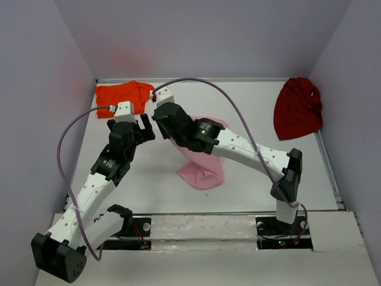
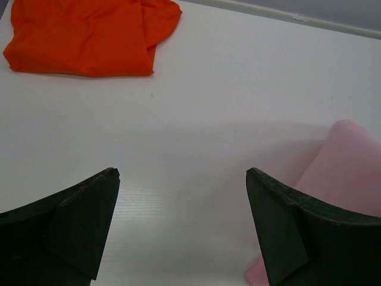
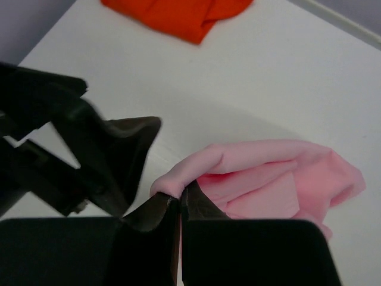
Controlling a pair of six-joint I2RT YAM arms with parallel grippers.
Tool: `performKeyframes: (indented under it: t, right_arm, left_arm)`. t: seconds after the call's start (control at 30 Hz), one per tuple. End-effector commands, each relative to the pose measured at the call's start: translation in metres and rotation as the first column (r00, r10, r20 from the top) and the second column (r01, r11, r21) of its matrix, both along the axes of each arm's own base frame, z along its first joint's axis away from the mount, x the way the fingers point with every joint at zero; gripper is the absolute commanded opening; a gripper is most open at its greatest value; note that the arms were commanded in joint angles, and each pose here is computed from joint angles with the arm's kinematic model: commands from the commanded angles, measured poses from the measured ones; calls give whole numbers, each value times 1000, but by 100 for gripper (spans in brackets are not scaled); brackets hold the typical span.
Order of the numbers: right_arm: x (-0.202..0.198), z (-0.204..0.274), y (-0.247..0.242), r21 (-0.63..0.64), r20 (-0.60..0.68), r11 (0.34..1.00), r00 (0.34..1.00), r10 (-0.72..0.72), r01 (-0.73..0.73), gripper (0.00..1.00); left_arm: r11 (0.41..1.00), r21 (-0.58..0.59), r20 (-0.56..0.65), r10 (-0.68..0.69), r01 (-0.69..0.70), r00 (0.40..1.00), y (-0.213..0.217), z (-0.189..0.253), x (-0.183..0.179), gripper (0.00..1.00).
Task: Fold and stack the t-shirts
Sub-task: Move the tshirt to the center of the board
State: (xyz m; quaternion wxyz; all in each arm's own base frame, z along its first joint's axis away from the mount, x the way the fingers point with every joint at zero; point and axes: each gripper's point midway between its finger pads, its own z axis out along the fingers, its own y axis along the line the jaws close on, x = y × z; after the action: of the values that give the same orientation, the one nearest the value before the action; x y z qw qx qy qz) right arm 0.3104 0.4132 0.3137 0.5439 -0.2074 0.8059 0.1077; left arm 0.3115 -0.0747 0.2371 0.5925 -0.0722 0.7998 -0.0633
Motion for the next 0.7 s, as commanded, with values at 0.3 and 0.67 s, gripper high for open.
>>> performKeyframes:
  t: [0.3,0.67]
  right_arm:
    - [-36,160,-36,295,214,953,977,5,-70,0]
    - [20,92,-221,116,217,872,844,-490,476,0]
  left_arm:
    - [1000,-10,52,27,-26,998,6,15,-1,97]
    - [999,-18,67,48,-47,997,10,19,-3,96]
